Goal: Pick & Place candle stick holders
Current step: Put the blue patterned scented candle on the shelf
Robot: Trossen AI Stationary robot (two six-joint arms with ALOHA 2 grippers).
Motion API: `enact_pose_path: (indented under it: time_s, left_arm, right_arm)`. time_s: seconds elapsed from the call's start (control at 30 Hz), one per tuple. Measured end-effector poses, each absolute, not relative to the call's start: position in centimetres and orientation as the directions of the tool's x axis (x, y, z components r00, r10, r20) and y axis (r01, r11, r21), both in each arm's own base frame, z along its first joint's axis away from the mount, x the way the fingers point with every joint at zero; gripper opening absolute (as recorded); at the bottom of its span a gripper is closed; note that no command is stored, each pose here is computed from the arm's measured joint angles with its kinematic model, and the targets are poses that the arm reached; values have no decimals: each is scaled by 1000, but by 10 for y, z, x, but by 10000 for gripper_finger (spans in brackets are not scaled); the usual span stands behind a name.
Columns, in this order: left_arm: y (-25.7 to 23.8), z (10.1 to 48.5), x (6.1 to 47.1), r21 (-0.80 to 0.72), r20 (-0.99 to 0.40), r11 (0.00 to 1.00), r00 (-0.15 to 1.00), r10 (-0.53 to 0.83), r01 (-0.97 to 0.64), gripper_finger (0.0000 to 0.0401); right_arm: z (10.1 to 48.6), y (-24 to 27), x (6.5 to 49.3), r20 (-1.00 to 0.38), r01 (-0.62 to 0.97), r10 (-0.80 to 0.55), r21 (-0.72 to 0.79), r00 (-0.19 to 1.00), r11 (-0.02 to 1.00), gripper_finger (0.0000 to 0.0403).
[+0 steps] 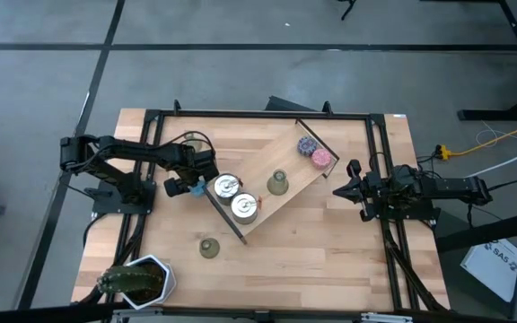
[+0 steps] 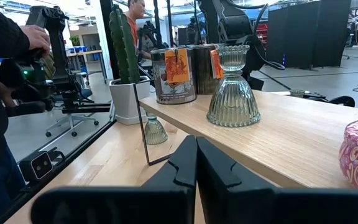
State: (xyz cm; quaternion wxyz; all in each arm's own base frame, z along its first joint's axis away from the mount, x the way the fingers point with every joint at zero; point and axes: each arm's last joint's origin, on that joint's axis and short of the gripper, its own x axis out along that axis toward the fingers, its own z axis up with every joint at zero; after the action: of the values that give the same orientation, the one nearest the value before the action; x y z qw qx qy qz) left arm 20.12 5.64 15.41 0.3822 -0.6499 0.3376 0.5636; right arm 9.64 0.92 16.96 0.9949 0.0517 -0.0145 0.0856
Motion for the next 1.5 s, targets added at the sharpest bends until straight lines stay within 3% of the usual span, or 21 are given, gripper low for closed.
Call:
enact_pose_path:
  time_s: [0.37, 0.7, 1.5]
  left_arm:
    - [58, 169, 208, -135, -984, -434, 172, -45, -891, 308]
    - [67, 188, 195, -113, -991, -388, 131, -19, -915, 308]
    - [120, 258, 192, -284, -957, -86, 278, 76, -955, 308]
  right_arm:
    - [170, 9, 96, 38, -172, 169, 100, 985, 980, 10]
    - [170, 9, 96, 37, -172, 169, 100, 985, 980, 10]
    - [170, 9, 96, 38, -172, 169, 100, 985, 980, 10]
